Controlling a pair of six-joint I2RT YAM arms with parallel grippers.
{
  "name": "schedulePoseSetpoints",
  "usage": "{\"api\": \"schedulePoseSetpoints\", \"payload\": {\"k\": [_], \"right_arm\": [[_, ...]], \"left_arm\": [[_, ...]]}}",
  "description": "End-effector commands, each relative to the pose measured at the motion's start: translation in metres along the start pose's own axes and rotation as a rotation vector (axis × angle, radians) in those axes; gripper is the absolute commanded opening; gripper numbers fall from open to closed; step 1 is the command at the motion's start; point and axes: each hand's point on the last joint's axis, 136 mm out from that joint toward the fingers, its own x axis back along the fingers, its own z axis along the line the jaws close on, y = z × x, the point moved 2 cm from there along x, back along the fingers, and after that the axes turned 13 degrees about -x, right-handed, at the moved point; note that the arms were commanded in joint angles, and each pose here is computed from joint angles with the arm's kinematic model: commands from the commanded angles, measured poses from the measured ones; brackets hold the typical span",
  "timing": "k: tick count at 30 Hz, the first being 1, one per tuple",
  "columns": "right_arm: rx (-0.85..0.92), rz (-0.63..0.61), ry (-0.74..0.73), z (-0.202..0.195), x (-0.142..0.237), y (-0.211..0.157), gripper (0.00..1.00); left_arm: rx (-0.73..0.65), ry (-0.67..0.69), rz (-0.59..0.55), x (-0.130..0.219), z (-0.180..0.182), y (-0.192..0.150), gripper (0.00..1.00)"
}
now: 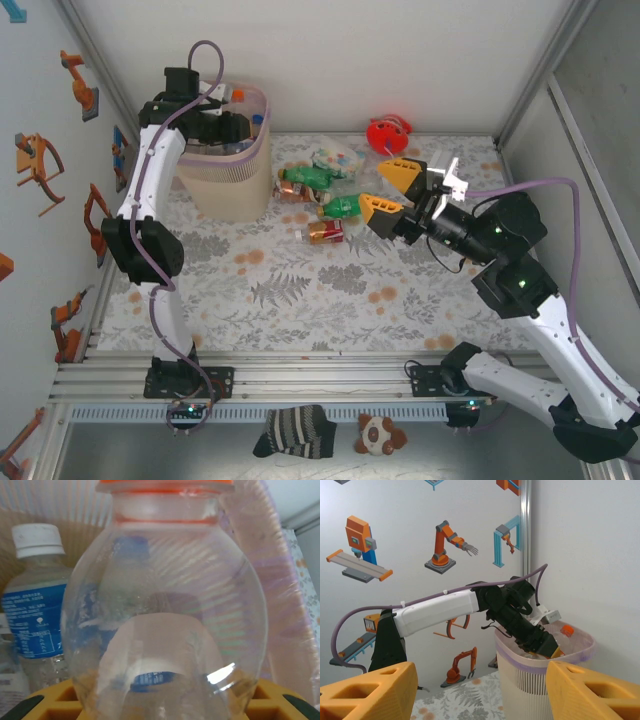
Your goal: Put the plastic bottles in the bin
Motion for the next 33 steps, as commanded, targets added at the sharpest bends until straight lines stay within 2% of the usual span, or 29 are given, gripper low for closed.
{"api": "schedulePoseSetpoints", "payload": {"k": [1,14,23,28,33], "right_arm": [[0.034,-0.033,0.01,0.007,0.003,0.014,0.67],[0.03,-0.01,0.005,0.002,-0.004,0.009,0.67],[0.023,-0.005,0.008,0.0,-0.008,0.007,0.67],[0.024,-0.009,0.01,0.001,-0.009,0.009,0.67],[0.024,-0.007,0.012,0.001,-0.01,0.009,0.67]], "left_arm": [[0.003,-0.057,0.07,-0.009,-0.01,-0.014,0.25],[0.019,-0.037,0.367,-0.049,0.013,-0.079,0.31],[-0.058,0.026,0.551,-0.059,0.022,-0.112,0.36],[-0.127,0.094,0.583,-0.053,0.024,-0.11,0.42],[-0.208,0.174,0.533,-0.032,0.017,-0.089,0.53]]}}
